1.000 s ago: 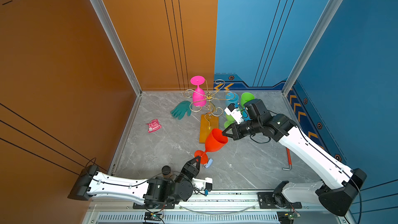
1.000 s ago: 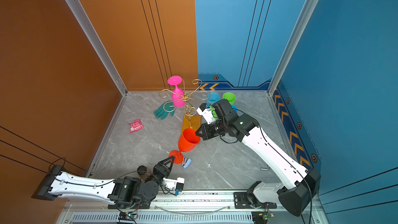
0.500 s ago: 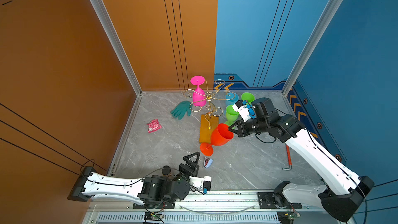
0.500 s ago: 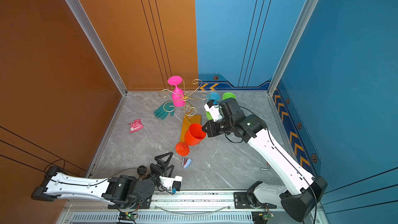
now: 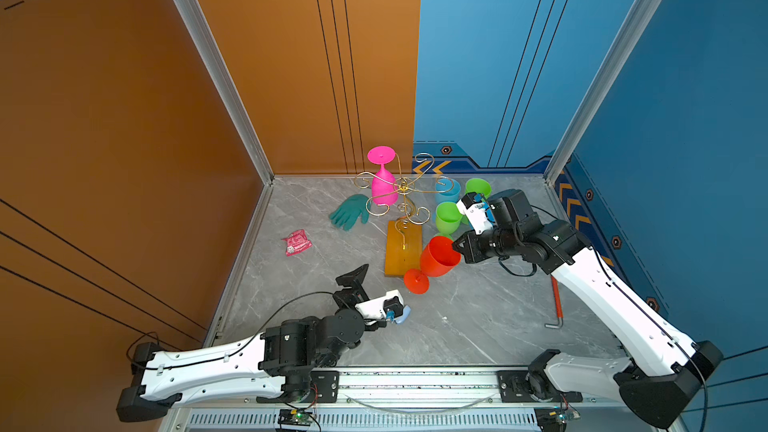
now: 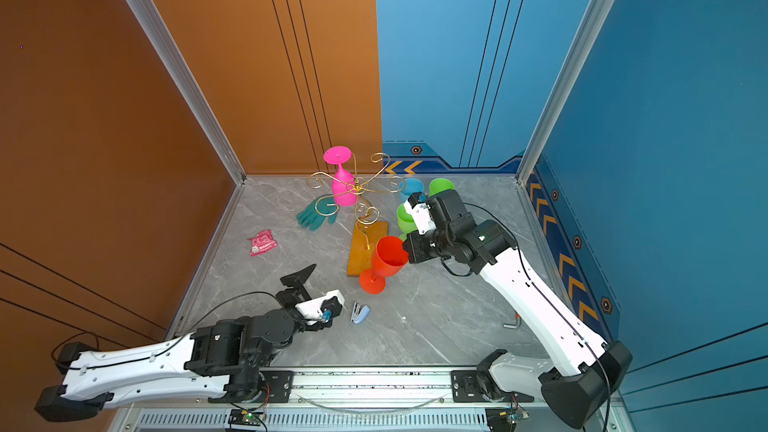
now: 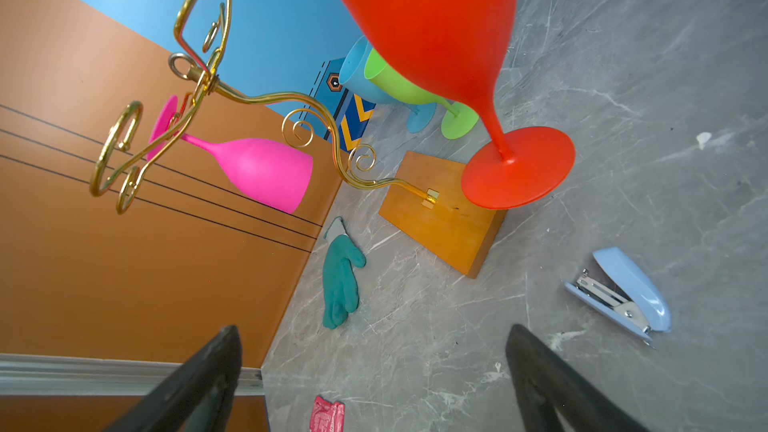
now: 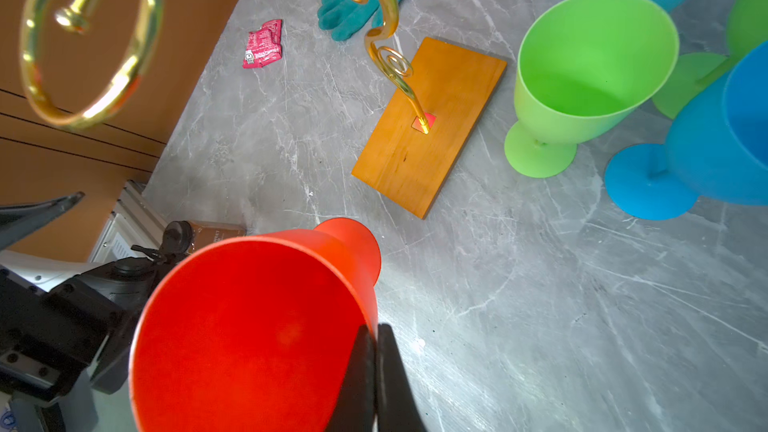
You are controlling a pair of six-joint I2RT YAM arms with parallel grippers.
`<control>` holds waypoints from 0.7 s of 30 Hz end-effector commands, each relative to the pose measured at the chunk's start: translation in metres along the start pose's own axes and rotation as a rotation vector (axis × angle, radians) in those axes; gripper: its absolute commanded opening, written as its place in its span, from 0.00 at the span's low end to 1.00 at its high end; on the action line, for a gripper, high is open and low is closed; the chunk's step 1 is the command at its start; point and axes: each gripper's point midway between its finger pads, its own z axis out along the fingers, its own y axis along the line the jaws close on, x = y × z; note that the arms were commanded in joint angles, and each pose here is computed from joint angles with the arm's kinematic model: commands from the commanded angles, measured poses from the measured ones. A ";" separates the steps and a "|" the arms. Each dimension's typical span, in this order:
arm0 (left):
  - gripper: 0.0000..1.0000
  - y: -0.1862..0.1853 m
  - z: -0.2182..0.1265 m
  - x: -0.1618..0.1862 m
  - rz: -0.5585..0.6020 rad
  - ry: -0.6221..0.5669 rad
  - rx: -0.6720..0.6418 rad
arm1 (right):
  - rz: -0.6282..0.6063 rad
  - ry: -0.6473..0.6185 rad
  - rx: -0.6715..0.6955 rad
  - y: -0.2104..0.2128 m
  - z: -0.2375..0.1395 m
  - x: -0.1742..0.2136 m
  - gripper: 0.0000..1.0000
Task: Take the wine glass off the wine glass rack
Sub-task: 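Lower the red glass beside the green glasses with the right gripper while the left advances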
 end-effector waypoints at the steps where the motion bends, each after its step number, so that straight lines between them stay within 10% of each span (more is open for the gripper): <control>1: 0.99 0.018 0.001 -0.005 -0.208 -0.002 0.005 | -0.019 0.001 0.091 -0.017 -0.005 0.006 0.00; 21: 0.99 0.072 0.032 0.059 -0.705 0.239 -0.103 | -0.061 0.064 0.353 -0.070 0.021 0.005 0.00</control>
